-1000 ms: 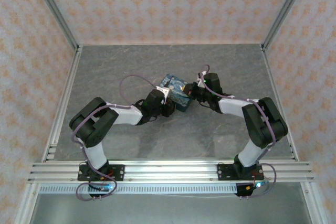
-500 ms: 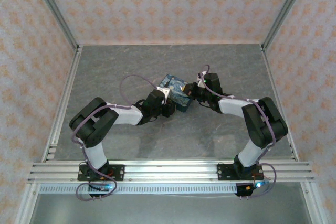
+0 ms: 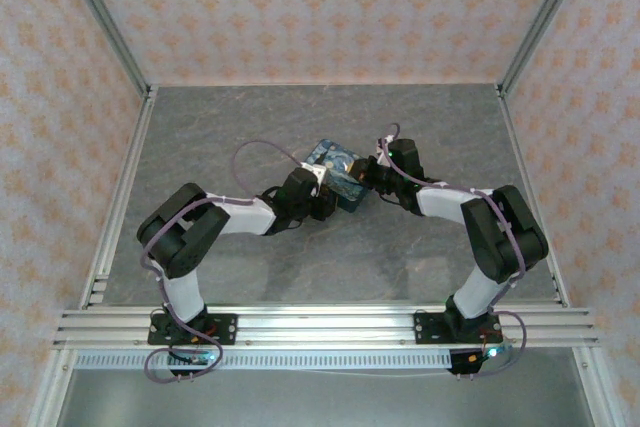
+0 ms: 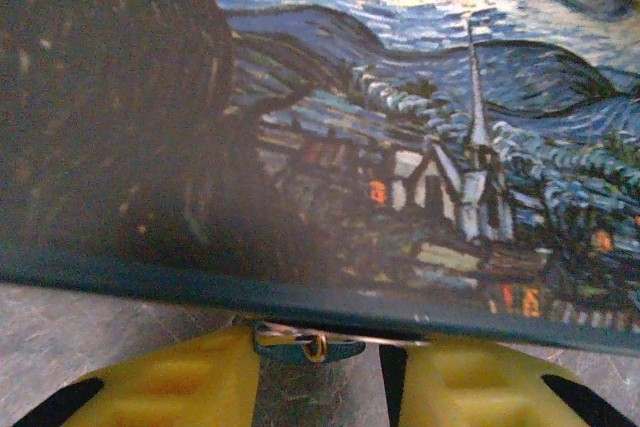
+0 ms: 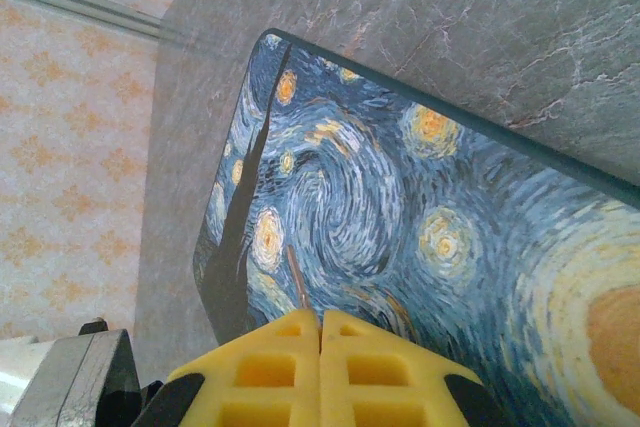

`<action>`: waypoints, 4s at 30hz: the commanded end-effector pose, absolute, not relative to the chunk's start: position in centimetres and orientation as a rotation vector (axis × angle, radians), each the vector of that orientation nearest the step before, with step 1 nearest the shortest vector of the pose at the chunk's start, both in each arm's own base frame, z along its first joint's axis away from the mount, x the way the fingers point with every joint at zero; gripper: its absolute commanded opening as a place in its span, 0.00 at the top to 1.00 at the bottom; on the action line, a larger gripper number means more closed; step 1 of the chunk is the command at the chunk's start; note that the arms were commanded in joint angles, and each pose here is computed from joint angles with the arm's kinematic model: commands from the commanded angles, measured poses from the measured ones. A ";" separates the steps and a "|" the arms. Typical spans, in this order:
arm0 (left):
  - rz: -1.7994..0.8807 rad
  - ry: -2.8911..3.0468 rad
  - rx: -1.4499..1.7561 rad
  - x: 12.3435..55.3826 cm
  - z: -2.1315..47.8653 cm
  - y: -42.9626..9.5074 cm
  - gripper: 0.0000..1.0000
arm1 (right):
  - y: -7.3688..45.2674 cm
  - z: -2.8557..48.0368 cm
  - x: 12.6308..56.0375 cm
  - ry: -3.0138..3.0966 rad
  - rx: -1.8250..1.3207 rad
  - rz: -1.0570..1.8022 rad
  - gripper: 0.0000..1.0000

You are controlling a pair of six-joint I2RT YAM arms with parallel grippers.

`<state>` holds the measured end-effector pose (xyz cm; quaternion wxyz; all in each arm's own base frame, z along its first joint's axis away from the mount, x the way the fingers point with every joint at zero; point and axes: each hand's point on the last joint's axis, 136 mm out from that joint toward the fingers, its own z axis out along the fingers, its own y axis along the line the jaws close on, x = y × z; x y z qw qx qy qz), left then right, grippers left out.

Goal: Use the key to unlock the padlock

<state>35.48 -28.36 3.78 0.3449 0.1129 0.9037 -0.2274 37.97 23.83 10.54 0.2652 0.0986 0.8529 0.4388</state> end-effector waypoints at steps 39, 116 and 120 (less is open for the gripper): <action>-0.826 2.274 0.060 35.8 6.8 -31.4 0.70 | 23.9 10.3 36.9 2.345 0.253 1.174 1.00; -0.568 2.313 0.168 33.0 10.5 -25.1 0.35 | 22.9 7.3 30.6 2.477 0.063 1.023 1.00; -0.555 2.314 0.190 31.7 11.1 -24.1 0.32 | 23.2 10.8 31.7 2.415 0.004 1.007 1.00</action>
